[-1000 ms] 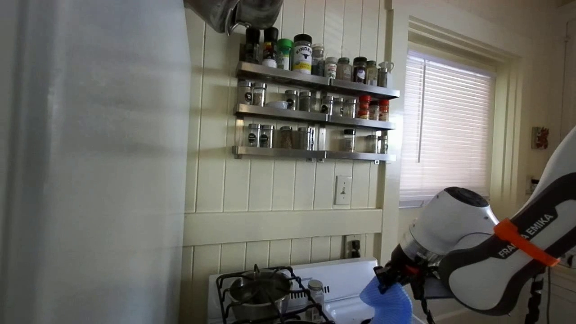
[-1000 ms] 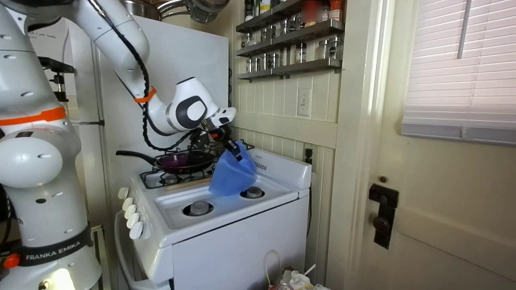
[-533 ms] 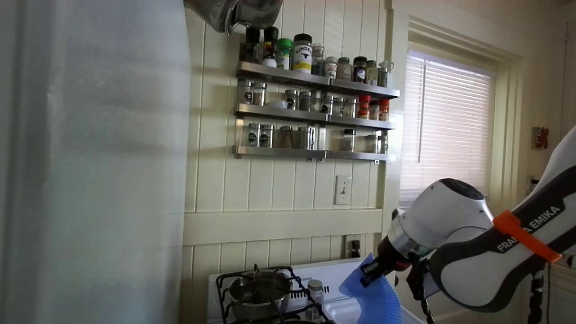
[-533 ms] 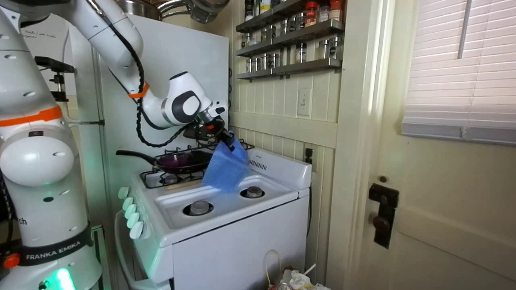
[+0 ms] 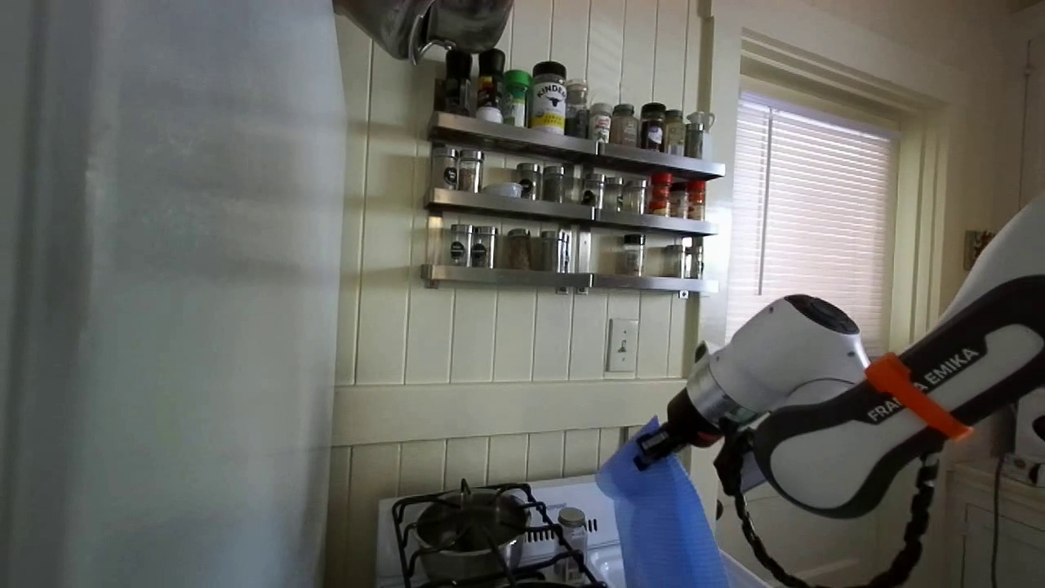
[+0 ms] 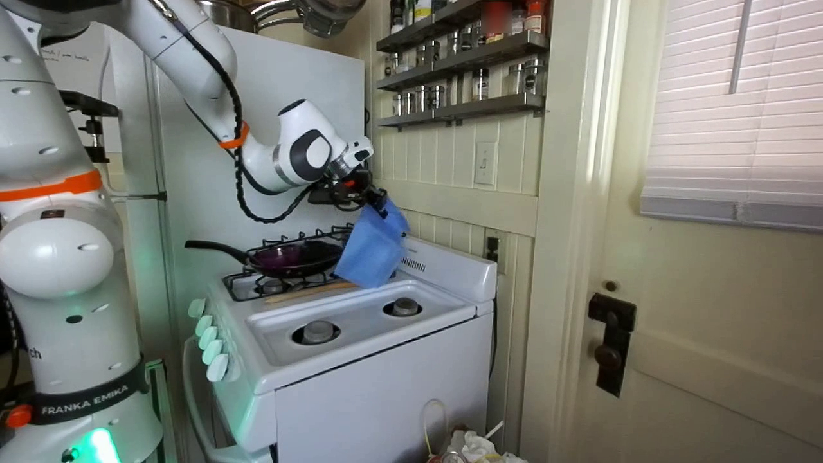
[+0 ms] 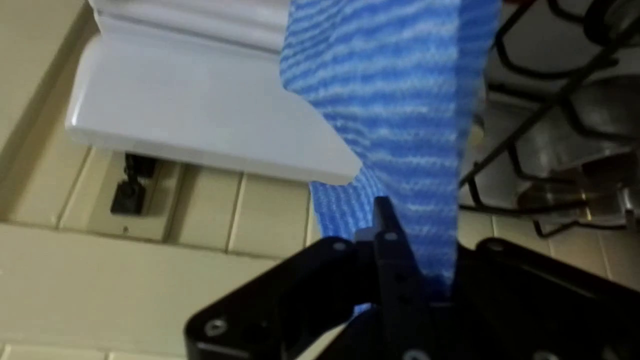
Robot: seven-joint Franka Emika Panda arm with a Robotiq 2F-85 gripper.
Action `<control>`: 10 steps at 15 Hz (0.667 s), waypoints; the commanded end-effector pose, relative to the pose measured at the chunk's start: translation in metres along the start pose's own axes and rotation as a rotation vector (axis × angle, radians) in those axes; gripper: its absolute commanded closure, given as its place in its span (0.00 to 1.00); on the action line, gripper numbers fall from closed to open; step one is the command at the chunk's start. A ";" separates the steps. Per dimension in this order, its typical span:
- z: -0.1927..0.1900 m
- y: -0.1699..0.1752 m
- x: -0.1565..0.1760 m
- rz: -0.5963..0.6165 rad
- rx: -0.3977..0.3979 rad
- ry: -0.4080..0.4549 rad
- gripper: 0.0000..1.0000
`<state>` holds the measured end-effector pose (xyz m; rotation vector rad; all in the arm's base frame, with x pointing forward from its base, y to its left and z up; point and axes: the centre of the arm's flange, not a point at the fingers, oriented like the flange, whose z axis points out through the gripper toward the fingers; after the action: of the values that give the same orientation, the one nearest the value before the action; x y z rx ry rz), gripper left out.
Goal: Use the blue fabric to wipe the right side of the stove.
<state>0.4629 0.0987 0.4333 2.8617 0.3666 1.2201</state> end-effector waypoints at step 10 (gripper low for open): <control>0.054 -0.158 0.137 -0.407 0.423 0.183 1.00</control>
<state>0.5115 0.3049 0.4699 2.8084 1.0482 1.4336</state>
